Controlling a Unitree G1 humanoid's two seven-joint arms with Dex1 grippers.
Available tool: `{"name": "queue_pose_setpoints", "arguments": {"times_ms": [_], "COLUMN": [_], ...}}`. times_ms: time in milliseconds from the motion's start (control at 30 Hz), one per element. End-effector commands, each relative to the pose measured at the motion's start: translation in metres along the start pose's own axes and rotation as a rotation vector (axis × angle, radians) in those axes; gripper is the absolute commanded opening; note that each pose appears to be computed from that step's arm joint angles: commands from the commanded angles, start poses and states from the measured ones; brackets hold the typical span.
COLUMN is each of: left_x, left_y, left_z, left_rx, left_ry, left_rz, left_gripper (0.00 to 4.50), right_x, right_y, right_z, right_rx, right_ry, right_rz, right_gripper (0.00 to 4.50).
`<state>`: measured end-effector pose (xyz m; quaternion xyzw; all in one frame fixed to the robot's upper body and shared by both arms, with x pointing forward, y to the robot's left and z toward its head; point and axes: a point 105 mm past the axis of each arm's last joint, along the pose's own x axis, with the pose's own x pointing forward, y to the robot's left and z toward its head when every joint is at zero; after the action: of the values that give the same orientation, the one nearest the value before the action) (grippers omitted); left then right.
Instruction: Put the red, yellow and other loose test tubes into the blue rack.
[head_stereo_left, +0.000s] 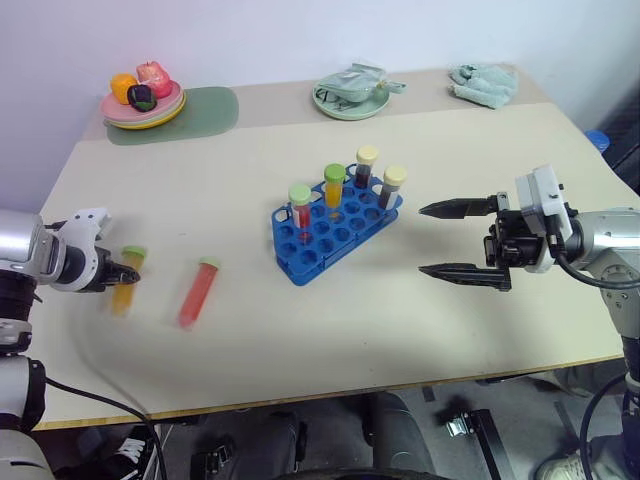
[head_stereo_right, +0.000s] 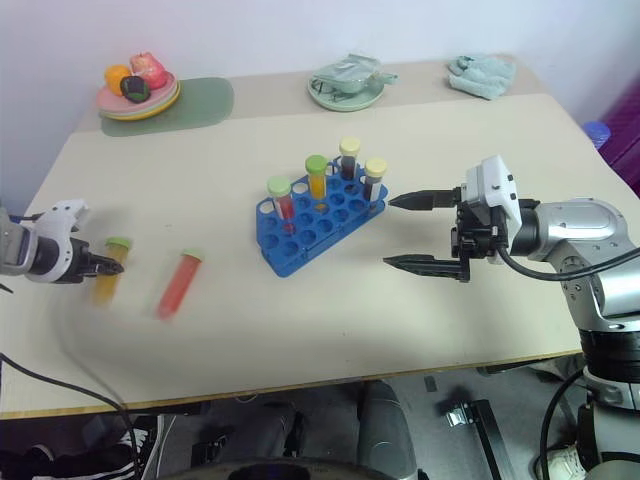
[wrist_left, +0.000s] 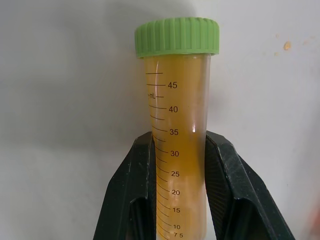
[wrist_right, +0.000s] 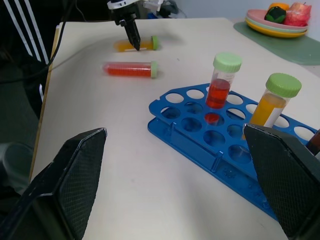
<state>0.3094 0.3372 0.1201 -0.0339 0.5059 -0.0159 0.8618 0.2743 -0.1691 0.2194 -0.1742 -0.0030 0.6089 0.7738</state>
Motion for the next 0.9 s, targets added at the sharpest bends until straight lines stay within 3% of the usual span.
{"name": "queue_pose_setpoints", "arguments": {"times_ms": [33,133,167,267,400,500,600,900], "left_x": [-0.014,-0.030,-0.041,-0.072,-0.107,-0.123,-0.133,-0.112], "left_y": [0.006,0.012,0.005,-0.015,-0.049,-0.081,-0.131,-0.232], "left_z": [0.013,0.035,0.056,0.089,0.100,0.096,0.090,0.084], "left_rx": [0.014,0.097,0.184,0.290,0.383,0.469,0.624,0.811], "left_ry": [-0.083,-0.231,-0.392,-0.739,-1.053,-1.201,-1.324,-1.450], "left_rz": [0.035,0.111,0.104,0.034,-0.101,-0.267,-0.456,-0.640], "left_gripper": [0.70,0.70,0.70,0.70,0.70,0.70,0.70,0.70], "right_x": [-0.003,-0.005,-0.007,-0.010,-0.013,-0.014,-0.015,-0.027], "right_y": [-0.003,-0.004,-0.005,-0.007,-0.014,-0.020,-0.024,-0.029], "right_z": [0.010,0.009,0.008,0.006,0.006,0.004,0.003,0.001], "right_rx": [-0.053,-0.053,-0.051,-0.050,-0.050,-0.054,-0.054,-0.064], "right_ry": [-0.016,-0.016,-0.016,-0.015,-0.028,-0.034,-0.038,-0.017], "right_rz": [-0.016,-0.039,-0.053,-0.083,-0.142,-0.186,-0.222,-0.305], "right_gripper": [4.50,4.50,4.50,4.50,4.50,4.50,4.50,4.50]}}
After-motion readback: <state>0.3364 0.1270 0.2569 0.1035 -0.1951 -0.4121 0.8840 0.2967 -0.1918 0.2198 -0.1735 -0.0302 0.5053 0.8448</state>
